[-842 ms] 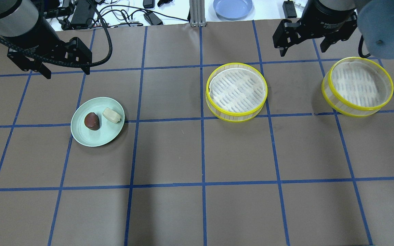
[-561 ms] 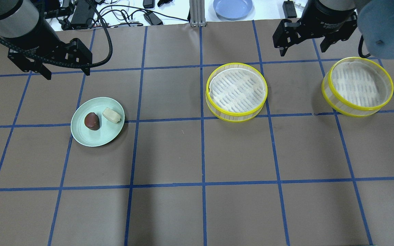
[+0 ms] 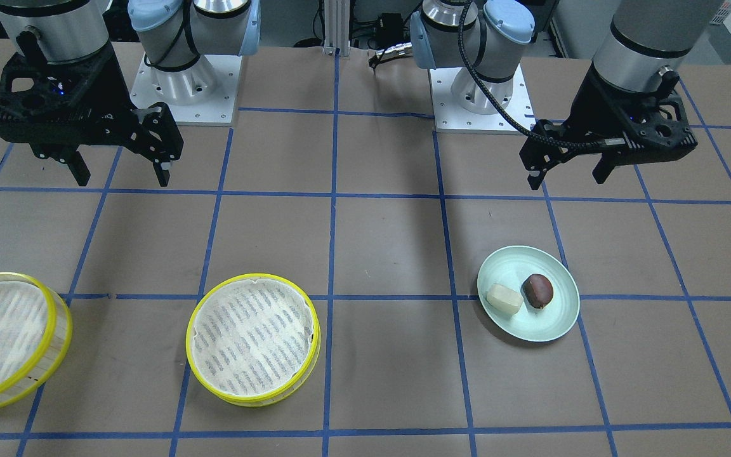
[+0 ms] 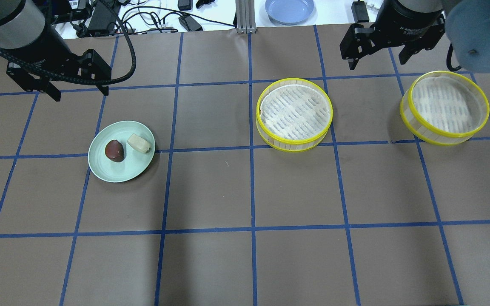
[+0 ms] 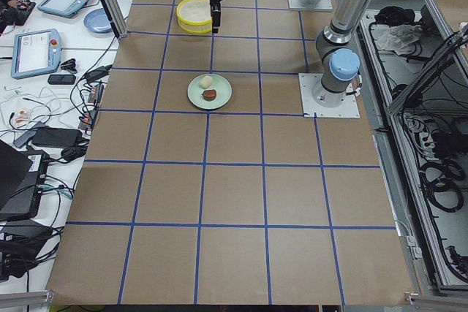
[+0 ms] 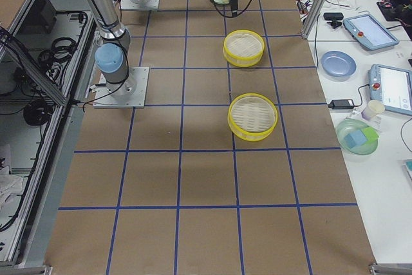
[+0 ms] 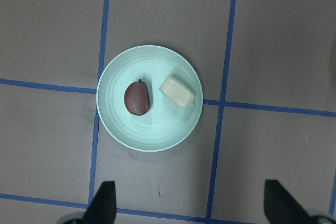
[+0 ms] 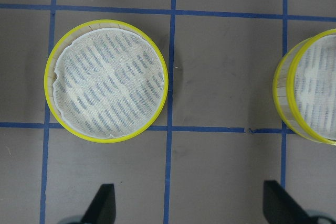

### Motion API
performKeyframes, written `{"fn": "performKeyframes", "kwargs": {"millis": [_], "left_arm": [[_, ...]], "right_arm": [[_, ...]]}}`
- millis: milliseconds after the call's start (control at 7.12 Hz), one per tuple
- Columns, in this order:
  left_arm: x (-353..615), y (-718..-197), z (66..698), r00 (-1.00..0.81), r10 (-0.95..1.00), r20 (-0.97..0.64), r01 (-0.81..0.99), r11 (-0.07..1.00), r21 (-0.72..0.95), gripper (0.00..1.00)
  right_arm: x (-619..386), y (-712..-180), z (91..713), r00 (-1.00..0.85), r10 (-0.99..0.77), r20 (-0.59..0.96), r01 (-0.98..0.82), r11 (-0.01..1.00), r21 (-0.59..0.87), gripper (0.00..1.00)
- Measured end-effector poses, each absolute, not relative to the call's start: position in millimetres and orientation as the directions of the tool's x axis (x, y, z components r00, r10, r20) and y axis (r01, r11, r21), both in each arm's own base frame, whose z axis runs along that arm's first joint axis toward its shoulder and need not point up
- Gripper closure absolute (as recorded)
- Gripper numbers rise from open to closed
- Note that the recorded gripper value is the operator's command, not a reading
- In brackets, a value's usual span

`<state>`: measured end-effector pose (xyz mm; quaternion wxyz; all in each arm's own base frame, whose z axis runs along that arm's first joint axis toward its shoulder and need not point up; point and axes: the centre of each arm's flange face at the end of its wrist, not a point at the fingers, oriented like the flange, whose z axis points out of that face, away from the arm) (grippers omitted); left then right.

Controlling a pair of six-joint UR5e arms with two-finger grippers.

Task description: Stack buns with steamer

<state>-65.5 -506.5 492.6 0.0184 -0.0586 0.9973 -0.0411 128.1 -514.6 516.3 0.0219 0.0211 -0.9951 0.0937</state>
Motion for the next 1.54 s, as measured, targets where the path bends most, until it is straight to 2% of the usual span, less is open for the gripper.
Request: {"fn": "performKeyframes", "kwargs": {"millis": [281, 561, 842, 1123, 1404, 1544], "left_arm": [[-56.3, -527.1, 449.2, -0.99, -0.14, -0.024, -0.139, 0.99, -0.024, 0.0], [-51.6, -551.5, 383.5, -0.989, -0.146, -0.024, -0.147, 0.989, 0.03, 0.0], [-46.8, -580.8, 313.9, -0.989, -0.145, -0.028, -0.147, 0.986, 0.077, 0.0], [-43.1, -597.3, 252.6, -0.989, -0.143, -0.034, -0.146, 0.977, 0.153, 0.0], [-35.2, -606.6, 214.8, -0.987, -0.158, -0.036, -0.162, 0.968, 0.19, 0.0], [-30.0, -608.7, 202.1, -0.981, -0.189, -0.038, -0.193, 0.959, 0.206, 0.1]], "right_arm": [[58.6, -531.5, 512.8, -0.998, -0.051, 0.039, -0.057, 0.982, -0.178, 0.0], [-52.4, -552.4, 501.9, -0.999, -0.027, 0.033, -0.033, 0.982, -0.189, 0.0], [-153.3, -584.1, 447.1, -0.99, -0.092, 0.103, -0.108, 0.981, -0.159, 0.0], [-234.0, -600.4, 385.3, -0.987, -0.127, 0.098, -0.141, 0.978, -0.151, 0.0], [-272.4, -615.5, 331.0, -0.985, -0.139, 0.102, -0.154, 0.976, -0.154, 0.0], [-279.3, -620.8, 311.7, -0.984, -0.145, 0.102, -0.159, 0.976, -0.148, 0.01]]}}
